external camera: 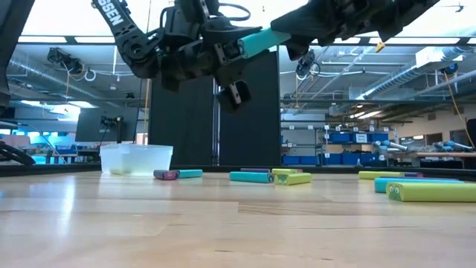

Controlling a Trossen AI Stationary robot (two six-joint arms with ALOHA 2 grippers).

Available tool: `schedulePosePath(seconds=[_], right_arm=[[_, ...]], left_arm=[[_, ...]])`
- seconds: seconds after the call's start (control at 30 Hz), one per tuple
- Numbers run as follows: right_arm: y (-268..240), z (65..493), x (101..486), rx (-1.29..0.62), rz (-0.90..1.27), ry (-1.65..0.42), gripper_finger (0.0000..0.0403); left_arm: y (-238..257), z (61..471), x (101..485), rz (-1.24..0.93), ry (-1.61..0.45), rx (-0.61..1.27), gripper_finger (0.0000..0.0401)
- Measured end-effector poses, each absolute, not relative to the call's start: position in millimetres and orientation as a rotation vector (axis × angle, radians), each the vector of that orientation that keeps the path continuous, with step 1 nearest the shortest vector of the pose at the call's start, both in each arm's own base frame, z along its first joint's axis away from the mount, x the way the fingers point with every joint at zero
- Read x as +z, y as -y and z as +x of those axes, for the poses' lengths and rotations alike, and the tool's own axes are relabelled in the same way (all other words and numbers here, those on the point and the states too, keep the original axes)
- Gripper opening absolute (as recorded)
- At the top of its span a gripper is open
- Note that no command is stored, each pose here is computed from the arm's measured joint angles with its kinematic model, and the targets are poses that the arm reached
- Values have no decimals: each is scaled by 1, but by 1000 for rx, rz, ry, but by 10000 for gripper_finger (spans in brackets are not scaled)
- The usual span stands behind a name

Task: Sort blocks
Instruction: Put the blue block into the yellow bin

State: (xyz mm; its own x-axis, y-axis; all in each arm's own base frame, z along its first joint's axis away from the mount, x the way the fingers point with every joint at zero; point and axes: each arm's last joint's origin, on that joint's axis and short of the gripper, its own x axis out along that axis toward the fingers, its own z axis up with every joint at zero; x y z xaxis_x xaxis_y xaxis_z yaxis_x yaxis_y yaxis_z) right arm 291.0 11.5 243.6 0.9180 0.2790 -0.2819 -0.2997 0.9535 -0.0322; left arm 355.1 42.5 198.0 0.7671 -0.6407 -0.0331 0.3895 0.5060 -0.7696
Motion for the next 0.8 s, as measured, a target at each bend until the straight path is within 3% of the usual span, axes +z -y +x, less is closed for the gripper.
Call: schedulePosePath(seconds=[0.1,0.33,0.6,0.8], right_arm=[[-12,291,243,310,-79,-285,78],[-12,288,247,304,-62,-282,78],[-15,272,282,291,58,-475,73],[-33,248,300,248,288,-866,73]], left_arm=[[-44,355,198,-832,-335,-639,103],[-48,355,199,-715,-283,-641,105],[-65,353,198,-546,-204,-573,238],[-81,349,198,-465,-166,-529,259]])
